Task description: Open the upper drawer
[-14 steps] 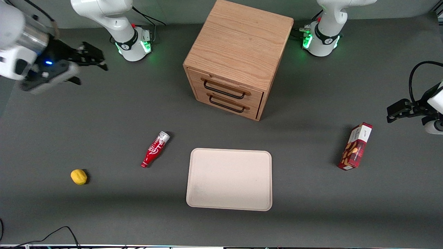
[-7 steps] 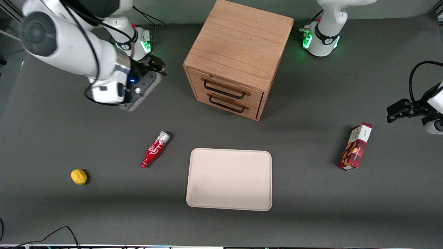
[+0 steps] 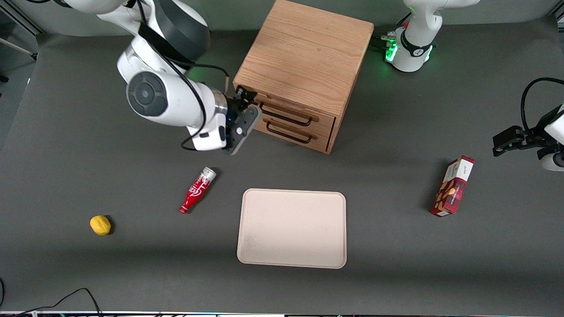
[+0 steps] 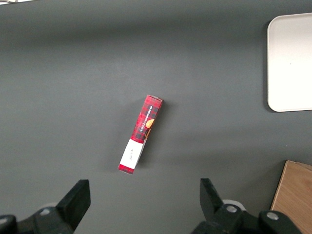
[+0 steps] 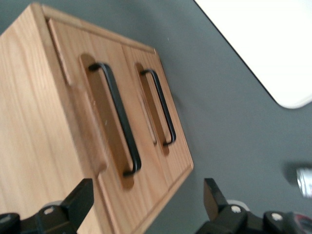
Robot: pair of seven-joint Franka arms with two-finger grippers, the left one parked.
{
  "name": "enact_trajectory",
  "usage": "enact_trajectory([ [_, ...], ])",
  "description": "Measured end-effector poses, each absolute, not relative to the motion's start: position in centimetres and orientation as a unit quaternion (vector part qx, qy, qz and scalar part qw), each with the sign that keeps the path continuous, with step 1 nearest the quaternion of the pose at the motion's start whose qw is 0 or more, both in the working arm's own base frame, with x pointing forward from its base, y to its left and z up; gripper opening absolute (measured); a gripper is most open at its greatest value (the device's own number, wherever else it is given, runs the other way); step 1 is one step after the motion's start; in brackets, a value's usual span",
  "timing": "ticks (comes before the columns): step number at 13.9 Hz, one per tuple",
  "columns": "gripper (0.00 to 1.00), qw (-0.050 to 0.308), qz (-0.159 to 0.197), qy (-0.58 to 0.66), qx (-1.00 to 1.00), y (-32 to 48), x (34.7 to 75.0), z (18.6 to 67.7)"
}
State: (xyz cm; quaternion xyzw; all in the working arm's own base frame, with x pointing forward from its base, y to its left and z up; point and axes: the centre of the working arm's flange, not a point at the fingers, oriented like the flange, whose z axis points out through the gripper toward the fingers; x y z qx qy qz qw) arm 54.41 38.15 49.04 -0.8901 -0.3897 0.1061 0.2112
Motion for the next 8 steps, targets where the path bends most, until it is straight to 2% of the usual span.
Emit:
enact_trajectory([
  [3,1.00,0.224,0.105,-0.396,-0.884,40.6,54.2,46.7],
  [8,1.00,0.213,0.107,-0.412,-0.880,43.6,52.8,43.1],
])
